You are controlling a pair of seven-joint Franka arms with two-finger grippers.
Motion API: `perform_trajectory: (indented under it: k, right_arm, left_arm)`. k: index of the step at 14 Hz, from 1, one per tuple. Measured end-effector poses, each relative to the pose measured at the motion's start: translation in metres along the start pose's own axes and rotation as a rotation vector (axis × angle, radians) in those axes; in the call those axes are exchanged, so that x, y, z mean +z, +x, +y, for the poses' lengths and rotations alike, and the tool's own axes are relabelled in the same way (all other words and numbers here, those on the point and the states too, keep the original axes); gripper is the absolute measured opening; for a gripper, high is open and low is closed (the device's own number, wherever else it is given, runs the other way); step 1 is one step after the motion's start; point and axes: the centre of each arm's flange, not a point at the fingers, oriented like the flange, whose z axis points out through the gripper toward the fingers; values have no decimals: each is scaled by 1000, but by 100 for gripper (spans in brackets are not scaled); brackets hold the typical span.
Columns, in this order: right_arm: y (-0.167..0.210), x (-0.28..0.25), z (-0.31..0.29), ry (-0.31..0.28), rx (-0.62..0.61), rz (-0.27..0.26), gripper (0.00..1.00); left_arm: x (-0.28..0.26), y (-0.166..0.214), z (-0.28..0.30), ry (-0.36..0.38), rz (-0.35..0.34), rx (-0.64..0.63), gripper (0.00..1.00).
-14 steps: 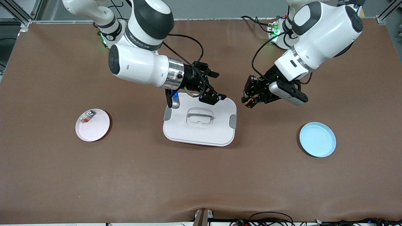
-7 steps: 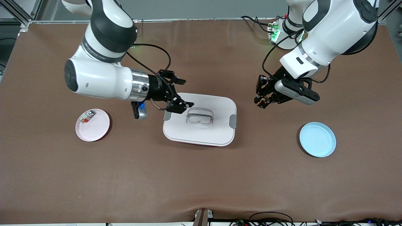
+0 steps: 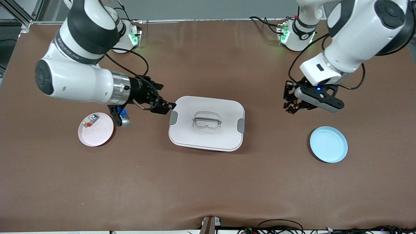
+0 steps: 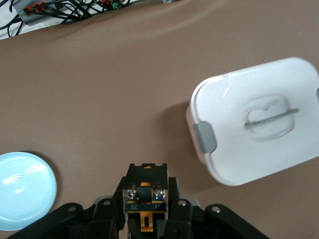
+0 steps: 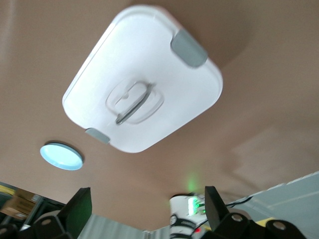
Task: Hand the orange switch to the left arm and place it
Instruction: 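Carry the switch to the blue plate with the left gripper while the right gripper retracts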
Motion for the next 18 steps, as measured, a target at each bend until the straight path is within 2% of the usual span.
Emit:
perform_trajectory:
  k: [4, 8, 12, 14, 18]
  right_arm:
    - [45, -19, 41, -41, -160, 60, 100]
    - [83, -43, 81, -140, -352, 182, 100]
    - [108, -68, 105, -224, -499, 281, 100]
    - [124, -74, 115, -249, -556, 324, 100]
    - [143, -73, 136, -301, -679, 430, 100]
  left_arm:
    - [-2, -15, -45, 7, -70, 96, 34]
    - [3, -24, -67, 59, -137, 184, 34]
    - [14, -32, -83, 87, -185, 253, 34]
    - [20, -36, -94, 87, -205, 294, 34]
    - [41, -48, -115, 54, -249, 298, 34]
